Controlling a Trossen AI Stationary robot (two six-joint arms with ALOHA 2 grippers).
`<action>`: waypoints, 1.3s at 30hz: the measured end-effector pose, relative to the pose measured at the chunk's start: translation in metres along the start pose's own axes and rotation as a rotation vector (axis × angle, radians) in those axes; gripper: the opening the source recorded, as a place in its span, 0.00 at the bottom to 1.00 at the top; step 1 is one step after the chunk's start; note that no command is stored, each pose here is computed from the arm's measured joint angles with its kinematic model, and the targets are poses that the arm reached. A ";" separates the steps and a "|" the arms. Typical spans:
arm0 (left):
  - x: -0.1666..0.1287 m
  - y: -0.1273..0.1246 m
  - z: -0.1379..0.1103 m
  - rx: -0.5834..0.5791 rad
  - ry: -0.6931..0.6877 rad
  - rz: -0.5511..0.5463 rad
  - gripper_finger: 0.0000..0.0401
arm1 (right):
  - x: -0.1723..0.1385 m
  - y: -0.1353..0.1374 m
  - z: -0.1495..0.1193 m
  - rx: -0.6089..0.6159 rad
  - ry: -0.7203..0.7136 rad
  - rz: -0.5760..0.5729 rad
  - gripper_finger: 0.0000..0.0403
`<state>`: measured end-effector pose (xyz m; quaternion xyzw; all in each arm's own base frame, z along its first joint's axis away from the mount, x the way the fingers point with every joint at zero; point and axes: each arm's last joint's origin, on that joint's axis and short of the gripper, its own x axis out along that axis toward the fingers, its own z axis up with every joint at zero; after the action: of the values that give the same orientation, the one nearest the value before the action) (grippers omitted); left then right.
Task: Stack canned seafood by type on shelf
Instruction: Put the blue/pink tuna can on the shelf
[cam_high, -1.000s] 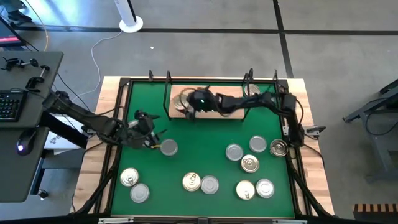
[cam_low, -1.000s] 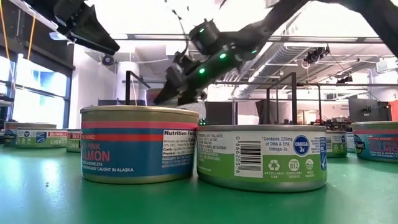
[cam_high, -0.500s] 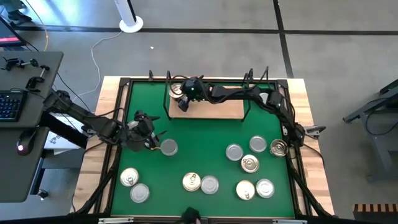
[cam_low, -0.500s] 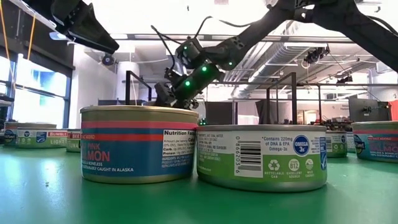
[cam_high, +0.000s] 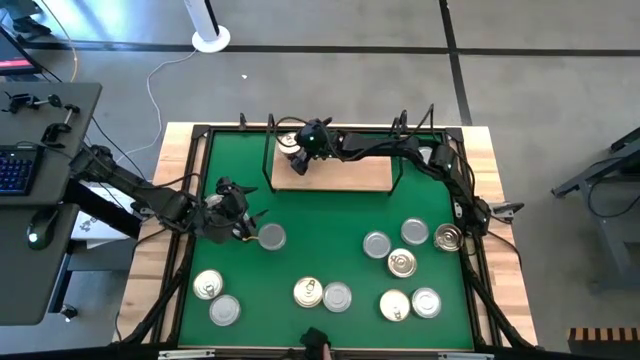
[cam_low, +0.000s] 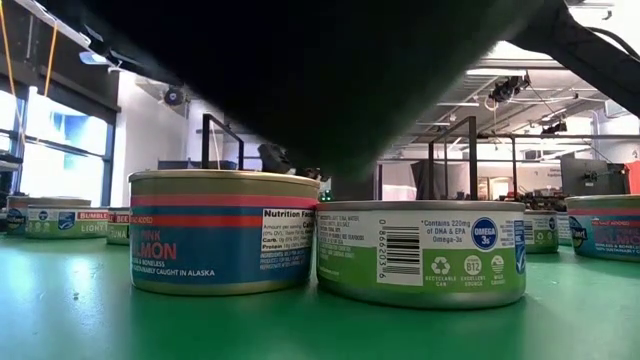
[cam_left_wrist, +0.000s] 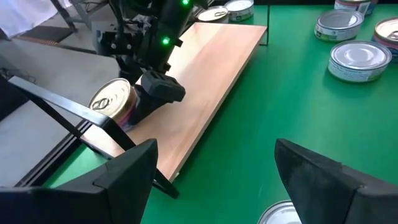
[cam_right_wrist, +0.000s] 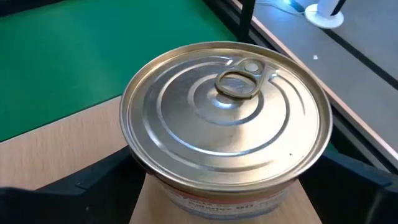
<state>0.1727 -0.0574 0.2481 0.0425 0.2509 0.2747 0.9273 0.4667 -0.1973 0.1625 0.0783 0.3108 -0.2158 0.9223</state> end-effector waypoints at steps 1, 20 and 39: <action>0.000 0.000 0.000 -0.001 0.000 0.000 0.77 | 0.000 -0.001 0.000 0.001 0.001 0.001 0.95; 0.000 0.000 0.000 -0.015 0.002 -0.003 0.77 | -0.003 0.000 0.002 -0.026 0.064 0.043 0.99; 0.009 0.007 0.003 -0.081 0.037 0.001 0.77 | -0.007 0.000 -0.003 -0.152 0.160 0.050 0.99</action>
<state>0.1774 -0.0466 0.2476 -0.0002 0.2566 0.2858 0.9233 0.4607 -0.1939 0.1643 0.0326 0.3970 -0.1617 0.9029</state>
